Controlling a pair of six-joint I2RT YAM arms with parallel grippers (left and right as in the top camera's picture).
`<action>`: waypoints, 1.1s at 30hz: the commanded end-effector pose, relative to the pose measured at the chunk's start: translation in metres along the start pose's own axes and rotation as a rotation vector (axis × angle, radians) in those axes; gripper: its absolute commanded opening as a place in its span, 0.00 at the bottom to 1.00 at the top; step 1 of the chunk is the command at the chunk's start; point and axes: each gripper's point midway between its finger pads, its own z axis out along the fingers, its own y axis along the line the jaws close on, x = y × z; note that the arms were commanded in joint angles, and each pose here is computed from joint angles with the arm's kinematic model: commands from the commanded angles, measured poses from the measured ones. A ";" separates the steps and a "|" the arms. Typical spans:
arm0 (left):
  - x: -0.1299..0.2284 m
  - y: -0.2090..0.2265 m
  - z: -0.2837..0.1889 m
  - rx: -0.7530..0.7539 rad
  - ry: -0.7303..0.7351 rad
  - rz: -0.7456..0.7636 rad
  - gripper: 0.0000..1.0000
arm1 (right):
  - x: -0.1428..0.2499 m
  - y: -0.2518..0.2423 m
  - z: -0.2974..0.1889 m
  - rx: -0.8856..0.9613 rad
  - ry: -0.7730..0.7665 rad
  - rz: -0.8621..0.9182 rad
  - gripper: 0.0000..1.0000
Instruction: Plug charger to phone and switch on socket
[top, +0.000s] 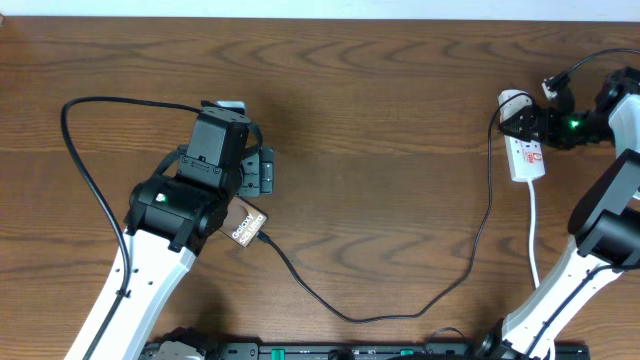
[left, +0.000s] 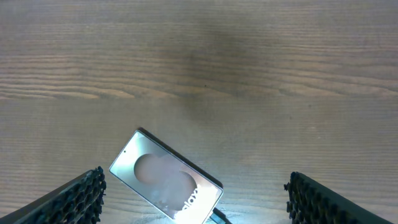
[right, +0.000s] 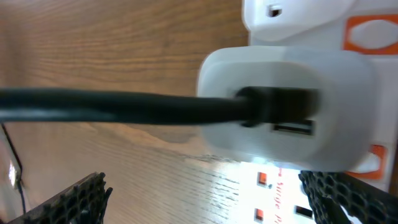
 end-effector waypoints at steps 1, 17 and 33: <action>-0.005 0.002 -0.003 -0.012 -0.014 0.008 0.91 | -0.008 -0.021 -0.012 0.044 -0.030 0.018 0.99; -0.005 0.001 -0.003 -0.011 -0.014 0.009 0.91 | -0.008 -0.023 -0.015 0.071 -0.017 0.045 0.99; -0.005 0.001 -0.003 -0.011 -0.015 0.008 0.92 | -0.007 0.002 0.009 0.033 0.026 0.004 0.99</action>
